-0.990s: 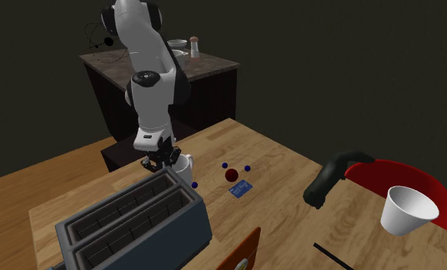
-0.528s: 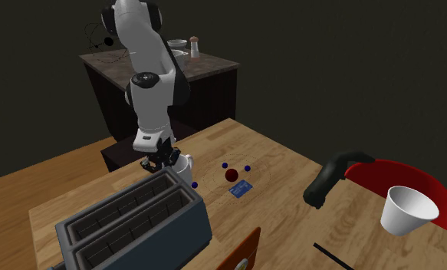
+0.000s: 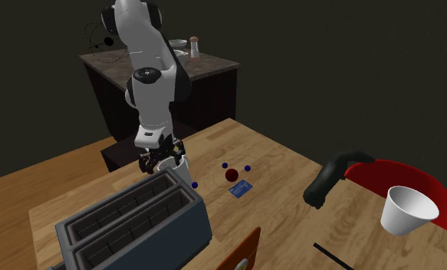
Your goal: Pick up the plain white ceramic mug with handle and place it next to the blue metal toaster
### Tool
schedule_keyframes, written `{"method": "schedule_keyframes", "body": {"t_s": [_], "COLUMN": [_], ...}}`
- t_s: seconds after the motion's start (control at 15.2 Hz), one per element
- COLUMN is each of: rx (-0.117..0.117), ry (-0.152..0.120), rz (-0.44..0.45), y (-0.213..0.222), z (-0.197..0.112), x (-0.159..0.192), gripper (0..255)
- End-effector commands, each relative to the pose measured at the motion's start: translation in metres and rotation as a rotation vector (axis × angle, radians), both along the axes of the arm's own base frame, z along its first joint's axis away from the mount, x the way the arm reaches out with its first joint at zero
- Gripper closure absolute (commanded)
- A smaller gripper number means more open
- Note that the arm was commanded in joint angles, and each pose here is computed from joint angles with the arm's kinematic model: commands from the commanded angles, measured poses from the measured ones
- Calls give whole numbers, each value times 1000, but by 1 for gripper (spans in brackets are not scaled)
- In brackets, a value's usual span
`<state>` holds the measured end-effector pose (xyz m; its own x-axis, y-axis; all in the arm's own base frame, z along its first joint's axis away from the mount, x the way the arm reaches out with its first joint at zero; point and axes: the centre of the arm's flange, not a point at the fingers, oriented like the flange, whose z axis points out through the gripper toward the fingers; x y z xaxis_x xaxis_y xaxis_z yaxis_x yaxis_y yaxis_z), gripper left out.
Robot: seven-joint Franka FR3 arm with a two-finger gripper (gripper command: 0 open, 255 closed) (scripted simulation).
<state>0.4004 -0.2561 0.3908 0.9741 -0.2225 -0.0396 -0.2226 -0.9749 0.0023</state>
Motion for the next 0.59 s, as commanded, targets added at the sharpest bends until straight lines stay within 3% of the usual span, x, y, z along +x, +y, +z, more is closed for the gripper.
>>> {"method": "schedule_keyframes", "body": {"t_s": [0.0,0.53], "rx": [1,1], "ry": [1,1], "rz": [0,0], "y": [0,0], "z": [22,33], "x": [-2,-1], "gripper": [0,0]}}
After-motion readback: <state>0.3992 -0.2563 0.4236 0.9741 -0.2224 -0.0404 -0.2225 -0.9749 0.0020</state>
